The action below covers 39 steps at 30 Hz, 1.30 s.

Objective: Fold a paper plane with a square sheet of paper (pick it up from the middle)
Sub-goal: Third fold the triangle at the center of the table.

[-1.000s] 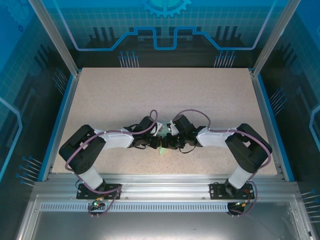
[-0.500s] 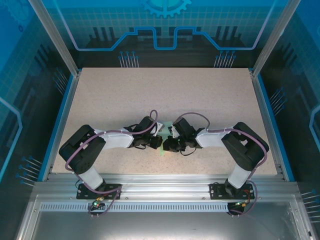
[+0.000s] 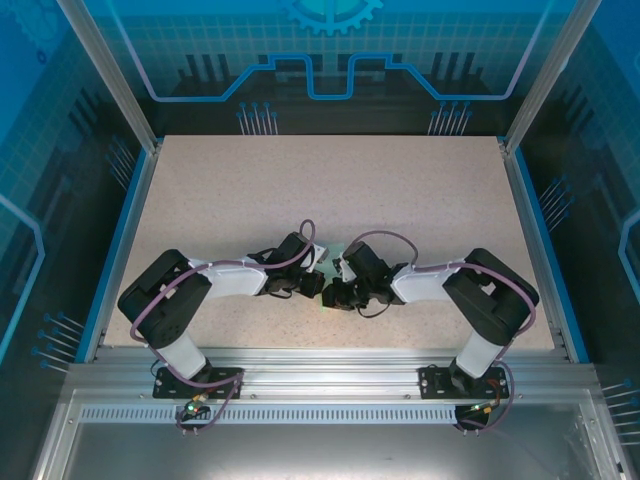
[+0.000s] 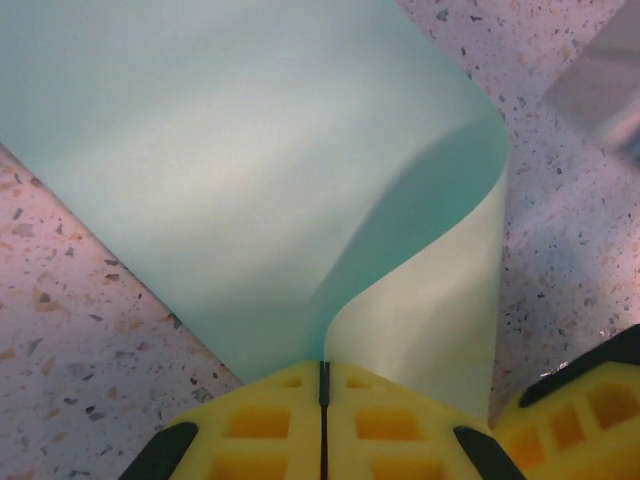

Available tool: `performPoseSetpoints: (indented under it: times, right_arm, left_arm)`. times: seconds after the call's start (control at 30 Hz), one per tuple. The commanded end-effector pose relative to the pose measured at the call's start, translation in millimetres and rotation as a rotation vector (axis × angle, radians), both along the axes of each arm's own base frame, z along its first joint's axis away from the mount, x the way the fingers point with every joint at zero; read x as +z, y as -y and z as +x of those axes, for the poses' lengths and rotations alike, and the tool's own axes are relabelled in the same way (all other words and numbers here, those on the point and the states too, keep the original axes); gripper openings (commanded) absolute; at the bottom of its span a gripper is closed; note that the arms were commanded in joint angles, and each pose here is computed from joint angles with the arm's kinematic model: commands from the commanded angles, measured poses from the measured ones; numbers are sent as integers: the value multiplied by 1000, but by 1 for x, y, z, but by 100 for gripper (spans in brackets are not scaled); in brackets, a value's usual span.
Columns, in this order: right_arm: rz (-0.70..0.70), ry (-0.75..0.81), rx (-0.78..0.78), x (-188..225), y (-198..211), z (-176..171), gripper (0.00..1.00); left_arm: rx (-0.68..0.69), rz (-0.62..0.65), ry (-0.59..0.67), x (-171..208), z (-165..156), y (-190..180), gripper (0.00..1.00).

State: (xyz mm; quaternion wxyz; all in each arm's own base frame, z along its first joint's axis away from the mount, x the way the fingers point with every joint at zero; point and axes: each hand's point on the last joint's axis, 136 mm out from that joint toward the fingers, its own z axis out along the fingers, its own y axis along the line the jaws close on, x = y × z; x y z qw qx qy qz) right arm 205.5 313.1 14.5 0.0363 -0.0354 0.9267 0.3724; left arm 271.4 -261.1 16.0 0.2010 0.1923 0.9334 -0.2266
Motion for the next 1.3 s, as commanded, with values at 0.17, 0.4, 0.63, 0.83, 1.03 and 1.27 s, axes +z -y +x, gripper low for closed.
performPoseSetpoints:
  times: [0.17,0.4,0.63,0.83,1.03,1.27]
  right_arm:
    - [6,-20,15,1,-3,-12,14]
    - [16,-5,34,9,-10,-15,14]
    - [-70,-48,12,-21,-3,-18,13]
    - [-50,-15,20,-2,-2,-14,13]
    - [-29,55,-78,20,34,22,14]
    - [48,55,-84,28,27,44,14]
  left_arm:
    - [-2,13,-34,-6,-8,-6,8]
    - [-4,15,-29,-4,-7,-7,7]
    - [-5,11,-29,-3,-7,-5,7]
    - [-4,16,-29,-3,-8,-7,7]
    - [-6,19,-29,-3,-8,-8,7]
    - [-6,17,-30,-3,-7,-6,7]
